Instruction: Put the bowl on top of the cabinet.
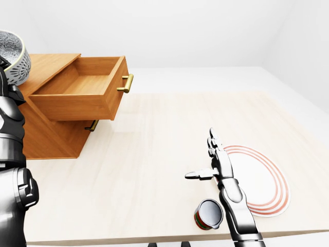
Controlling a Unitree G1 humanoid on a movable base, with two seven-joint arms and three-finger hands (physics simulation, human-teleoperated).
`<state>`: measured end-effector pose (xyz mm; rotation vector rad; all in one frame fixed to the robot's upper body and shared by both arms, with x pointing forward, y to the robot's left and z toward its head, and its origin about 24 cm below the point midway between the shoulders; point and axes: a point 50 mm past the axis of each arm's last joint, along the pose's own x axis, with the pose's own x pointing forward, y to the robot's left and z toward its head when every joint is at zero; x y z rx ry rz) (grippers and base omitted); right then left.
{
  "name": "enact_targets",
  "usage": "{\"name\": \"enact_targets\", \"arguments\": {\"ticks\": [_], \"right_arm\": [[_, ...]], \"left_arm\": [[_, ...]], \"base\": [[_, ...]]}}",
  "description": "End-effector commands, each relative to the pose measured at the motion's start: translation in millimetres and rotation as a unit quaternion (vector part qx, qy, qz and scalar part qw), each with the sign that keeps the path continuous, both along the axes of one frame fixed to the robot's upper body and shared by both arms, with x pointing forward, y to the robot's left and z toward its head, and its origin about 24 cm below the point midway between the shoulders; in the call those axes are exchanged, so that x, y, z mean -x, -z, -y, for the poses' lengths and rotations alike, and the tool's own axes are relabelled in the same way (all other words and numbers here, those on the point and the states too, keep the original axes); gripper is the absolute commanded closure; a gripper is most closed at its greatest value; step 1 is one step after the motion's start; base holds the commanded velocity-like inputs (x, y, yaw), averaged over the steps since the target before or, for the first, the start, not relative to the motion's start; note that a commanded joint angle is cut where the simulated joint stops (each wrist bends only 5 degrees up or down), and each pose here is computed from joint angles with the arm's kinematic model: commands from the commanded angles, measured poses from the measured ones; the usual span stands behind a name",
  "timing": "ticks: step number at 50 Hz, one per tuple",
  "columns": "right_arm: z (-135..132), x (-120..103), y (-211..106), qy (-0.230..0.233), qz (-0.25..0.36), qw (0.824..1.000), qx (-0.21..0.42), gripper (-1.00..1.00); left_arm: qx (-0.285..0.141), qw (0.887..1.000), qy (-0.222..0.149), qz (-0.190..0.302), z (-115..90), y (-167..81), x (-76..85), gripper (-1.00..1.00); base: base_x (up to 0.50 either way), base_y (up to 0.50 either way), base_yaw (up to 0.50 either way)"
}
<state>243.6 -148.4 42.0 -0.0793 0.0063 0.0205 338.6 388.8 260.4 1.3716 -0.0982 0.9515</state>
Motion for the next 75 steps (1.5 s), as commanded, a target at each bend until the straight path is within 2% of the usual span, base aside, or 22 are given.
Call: {"name": "enact_targets", "arguments": {"ticks": [1, 3, 8, 9, 10, 50, 55, 58, 60, 62, 65, 66, 67, 68, 70, 71, 72, 73, 75], "right_arm": [[1, 0, 1, 0.001, 0.0, 1.0, 0.0, -1.0], [1, 0, 1, 0.002, -0.001, 1.0, 0.0, -1.0], [1, 1, 0, 0.002, -0.001, 1.0, 0.0, -1.0], [1, 1, 0, 0.002, -0.001, 1.0, 0.0, -1.0], [1, 0, 0, 0.003, -0.001, 1.0, 0.0, -1.0], [1, -1, 0, 0.002, -0.001, 1.0, 0.0, -1.0], [1, -1, 0, 0.002, -0.002, 1.0, 0.0, -1.0], [1, -1, 1, 0.002, -0.002, 1.0, 0.0, -1.0], [1, -1, 1, 0.002, -0.002, 1.0, 0.001, -1.0], [1, -1, 1, 0.002, -0.002, 1.0, 0.001, -1.0], [0, 0, 1, 0.002, -0.002, 1.0, 0.001, -1.0], [0, 0, 1, 0.002, -0.002, 1.0, 0.001, -1.0], [0, 1, 0, 0.002, -0.001, 1.0, 0.001, -1.0], [0, 1, 0, 0.001, -0.001, 1.0, 0.001, -1.0], [1, 0, 1, 0.002, -0.001, 1.0, 0.001, -1.0], [0, 0, 1, 0.001, -0.001, 1.0, 0.001, -1.0], [0, 0, 1, 0.001, -0.001, 1.0, 0.001, -1.0], [0, 0, 2, 0.001, -0.002, 1.0, 0.001, -1.0], [0, 0, 2, 0.001, -0.001, 1.0, 0.001, -1.0]], "left_arm": [[-0.003, 0.999, 0.006, -0.037, 5, 21, -4.9, 0.98], [0.008, 1.0, 0.005, -0.027, 4, 19, -3.7, 0.98], [0.004, 0.999, 0.005, -0.033, 4, 21, -3.9, 0.97], [0.003, 0.999, 0.005, -0.035, 4, 22, -4.1, 0.91], [0.002, 0.999, 0.006, -0.035, 5, 21, -4.4, -1.0], [-0.008, 1.0, 0.014, -0.02, 9, 11, -6.9, -1.0], [-0.006, 1.0, 0.023, 0.003, 13, 2, -8.4, -1.0], [0.002, 0.998, 0.036, 0.05, 17, -15, -7.6, -1.0], [-0.013, 0.995, 0.049, 0.082, 23, -31, -5.8, -1.0], [-0.01, 0.99, 0.065, 0.126, 28, -43, -1.5, -1.0], [-0.022, 0.975, 0.101, 0.198, 42, -60, 9.3, -1.0], [-0.018, 0.961, 0.129, 0.243, 53, -67, 17.1, -1.0], [-0.027, 0.952, 0.146, 0.266, 61, -71, 23.4, -1.0], [-0.029, 0.951, 0.149, 0.27, 62, -71, 24.6, -1.0], [-0.049, 0.926, 0.192, 0.321, 84, -78, 42.0, -1.0], [-0.048, 0.907, 0.224, 0.353, 98, -79, 52.3, -1.0], [-0.048, 0.905, 0.226, 0.357, 100, -79, 53.8, -1.0], [-0.055, 0.89, 0.249, 0.377, 113, -80, 62.4, -1.0], [-0.056, 0.871, 0.271, 0.406, 124, -82, 74.7, -1.0]], "base": [[0.0, 0.0, 0.0], [0.0, 0.0, 0.0], [0.0, 0.0, 0.0], [0.0, 0.0, 0.0], [0.0, 0.0, 0.0], [0.0, 0.0, 0.0], [0.0, 0.0, 0.0], [0.0, 0.0, 0.0], [0.0, 0.0, 0.0], [0.0, 0.0, 0.0], [0.0, 0.0, 0.0], [0.0, 0.0, 0.0], [0.0, 0.0, 0.0], [0.0, 0.0, 0.0], [0.0, 0.0, 0.0], [0.0, 0.0, 0.0], [0.0, 0.0, 0.0], [0.0, 0.0, 0.0], [0.0, 0.0, 0.0]]}}
